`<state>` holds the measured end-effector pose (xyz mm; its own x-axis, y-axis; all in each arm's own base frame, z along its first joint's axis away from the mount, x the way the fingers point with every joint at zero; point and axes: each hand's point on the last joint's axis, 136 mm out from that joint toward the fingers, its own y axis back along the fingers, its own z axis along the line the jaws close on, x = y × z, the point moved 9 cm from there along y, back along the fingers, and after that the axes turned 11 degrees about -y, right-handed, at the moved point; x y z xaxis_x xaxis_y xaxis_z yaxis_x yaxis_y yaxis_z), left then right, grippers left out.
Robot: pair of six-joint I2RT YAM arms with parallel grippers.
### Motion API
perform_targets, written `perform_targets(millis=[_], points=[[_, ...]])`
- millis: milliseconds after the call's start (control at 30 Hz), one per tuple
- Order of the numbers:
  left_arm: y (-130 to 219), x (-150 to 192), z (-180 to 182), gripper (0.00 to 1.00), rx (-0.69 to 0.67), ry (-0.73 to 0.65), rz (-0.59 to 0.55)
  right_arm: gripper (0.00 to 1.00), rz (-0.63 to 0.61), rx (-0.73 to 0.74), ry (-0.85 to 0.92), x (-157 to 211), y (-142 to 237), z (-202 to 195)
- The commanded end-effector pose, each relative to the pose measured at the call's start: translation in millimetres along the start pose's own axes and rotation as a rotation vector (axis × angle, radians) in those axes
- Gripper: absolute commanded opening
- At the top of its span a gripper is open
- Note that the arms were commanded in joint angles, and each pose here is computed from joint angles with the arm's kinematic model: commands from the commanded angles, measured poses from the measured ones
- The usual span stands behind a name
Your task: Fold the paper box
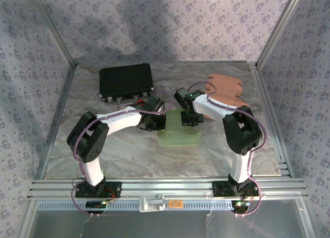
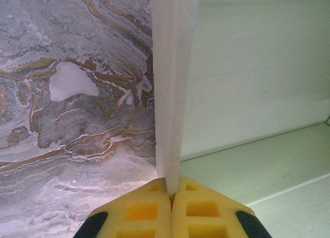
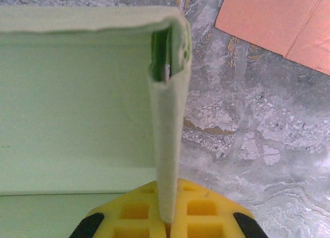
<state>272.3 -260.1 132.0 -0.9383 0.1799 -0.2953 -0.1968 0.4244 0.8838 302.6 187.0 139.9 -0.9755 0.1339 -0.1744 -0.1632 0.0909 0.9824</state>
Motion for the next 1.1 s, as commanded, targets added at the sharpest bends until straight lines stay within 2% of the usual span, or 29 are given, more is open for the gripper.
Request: perform_targets(millis=[0,133,233,300,400,500,900,1000,1067], points=[[-3,3,1,0.0,-0.03,0.002,0.035,0.0,0.005,0.018,0.002,0,-1,4],[2,4,-4,0.0,-0.161,-0.002,0.059,0.0,-0.002,0.016,0.006,1,1,6],[8,6,-9,0.0,-0.314,-0.027,0.081,0.0,-0.018,0.018,0.007,2,4,7],[8,7,-11,0.0,-0.352,-0.031,0.079,0.0,-0.029,0.015,0.009,3,7,8],[3,7,-11,0.0,-0.317,-0.02,0.068,0.0,-0.034,0.013,0.012,5,8,9],[-3,2,-13,0.13,-0.244,-0.022,0.056,0.0,-0.034,0.008,0.012,6,8,10],[-17,-7,-14,0.19,-0.219,-0.038,0.063,0.0,-0.029,0.005,0.013,8,7,10],[-19,-6,-11,0.14,-0.229,-0.036,0.068,0.0,-0.03,0.004,0.012,8,7,10],[-20,-5,-11,0.03,-0.231,-0.035,0.065,0.0,-0.032,0.004,0.013,8,8,10]])
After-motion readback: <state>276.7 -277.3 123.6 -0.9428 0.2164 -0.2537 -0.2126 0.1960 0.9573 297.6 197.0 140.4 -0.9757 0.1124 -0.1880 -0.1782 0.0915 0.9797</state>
